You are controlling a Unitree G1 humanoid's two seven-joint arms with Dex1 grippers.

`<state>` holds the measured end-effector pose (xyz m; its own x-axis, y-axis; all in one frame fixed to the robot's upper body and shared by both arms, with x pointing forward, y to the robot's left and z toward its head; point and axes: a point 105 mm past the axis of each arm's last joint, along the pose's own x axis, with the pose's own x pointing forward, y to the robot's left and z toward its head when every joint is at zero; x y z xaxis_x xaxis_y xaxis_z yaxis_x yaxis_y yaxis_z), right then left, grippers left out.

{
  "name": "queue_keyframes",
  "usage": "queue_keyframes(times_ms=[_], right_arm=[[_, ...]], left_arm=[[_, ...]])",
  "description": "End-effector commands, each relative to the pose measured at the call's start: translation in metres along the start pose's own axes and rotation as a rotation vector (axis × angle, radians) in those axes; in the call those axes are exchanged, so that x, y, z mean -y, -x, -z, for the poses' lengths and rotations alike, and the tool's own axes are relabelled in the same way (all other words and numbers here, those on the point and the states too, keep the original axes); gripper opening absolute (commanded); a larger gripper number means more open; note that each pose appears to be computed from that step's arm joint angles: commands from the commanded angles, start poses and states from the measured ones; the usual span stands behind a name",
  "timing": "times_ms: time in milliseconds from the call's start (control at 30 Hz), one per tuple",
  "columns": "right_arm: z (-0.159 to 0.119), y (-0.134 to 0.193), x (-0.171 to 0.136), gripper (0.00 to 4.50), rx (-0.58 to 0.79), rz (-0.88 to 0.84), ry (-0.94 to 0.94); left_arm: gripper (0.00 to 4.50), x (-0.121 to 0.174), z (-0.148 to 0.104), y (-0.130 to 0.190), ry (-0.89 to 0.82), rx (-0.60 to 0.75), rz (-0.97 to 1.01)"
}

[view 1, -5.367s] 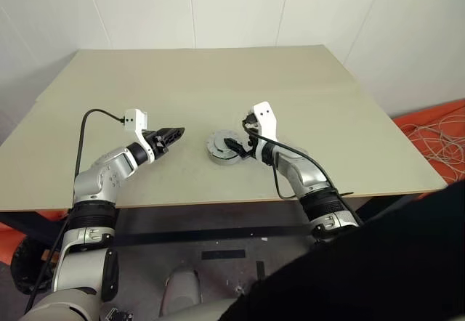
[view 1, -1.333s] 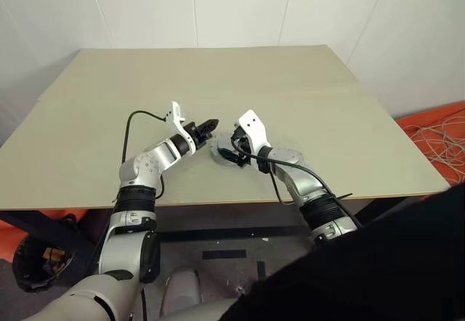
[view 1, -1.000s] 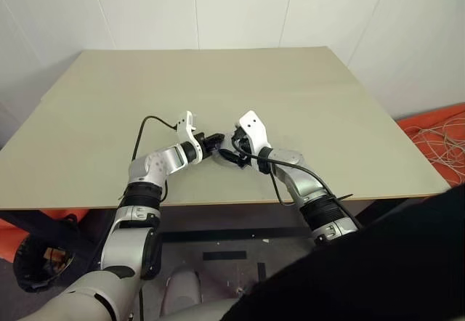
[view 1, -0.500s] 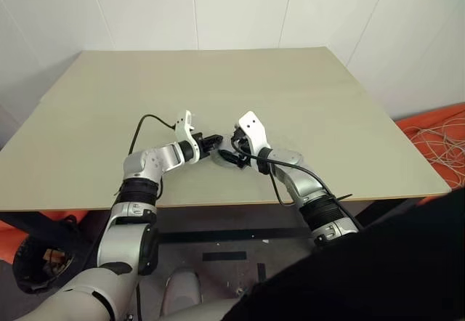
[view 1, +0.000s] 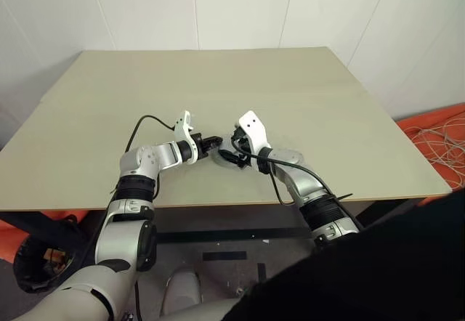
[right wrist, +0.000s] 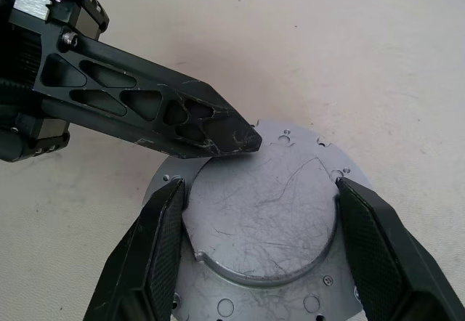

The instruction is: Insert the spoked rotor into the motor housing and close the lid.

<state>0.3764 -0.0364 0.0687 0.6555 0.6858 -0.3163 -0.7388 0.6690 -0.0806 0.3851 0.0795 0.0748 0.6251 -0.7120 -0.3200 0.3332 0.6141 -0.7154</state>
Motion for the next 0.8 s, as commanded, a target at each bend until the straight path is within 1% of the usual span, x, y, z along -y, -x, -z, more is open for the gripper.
queue_keyframes(times_ms=[33, 133, 167, 200, 233, 367, 467, 533, 800], right_arm=[[-0.005, 0.006, 0.018, 3.16, 0.005, 0.079, -0.006], [-0.008, 0.007, 0.017, 3.16, 0.020, 0.065, -0.036], [-0.008, 0.007, 0.017, 3.89, 0.020, 0.060, -0.045], [-0.008, 0.007, 0.016, 4.13, 0.019, 0.057, -0.047], [-0.008, 0.007, 0.016, 4.46, 0.018, 0.057, -0.047], [-0.011, 0.008, 0.016, 4.46, 0.022, 0.059, -0.028], [-0.019, 0.010, 0.010, 4.46, 0.050, 0.014, -0.031], [-0.028, 0.013, 0.008, 4.46, 0.079, -0.017, -0.037], [-0.081, 0.037, 0.000, 4.46, 0.237, -0.152, -0.047]], left_arm=[[0.02, -0.011, 0.029, -0.004, 0.042, -0.112, -0.043], [0.02, -0.011, 0.028, -0.004, 0.039, -0.108, -0.043], [0.00, -0.011, 0.028, -0.004, 0.037, -0.106, -0.043], [0.00, -0.011, 0.027, -0.004, 0.036, -0.105, -0.044], [0.00, -0.011, 0.027, -0.004, 0.035, -0.103, -0.045], [0.00, -0.013, 0.024, -0.003, 0.037, -0.092, -0.054], [0.00, -0.013, 0.021, -0.002, 0.036, -0.086, -0.055], [0.00, -0.014, 0.019, -0.001, 0.036, -0.081, -0.056], [0.00, -0.016, 0.016, 0.001, 0.037, -0.069, -0.064]])
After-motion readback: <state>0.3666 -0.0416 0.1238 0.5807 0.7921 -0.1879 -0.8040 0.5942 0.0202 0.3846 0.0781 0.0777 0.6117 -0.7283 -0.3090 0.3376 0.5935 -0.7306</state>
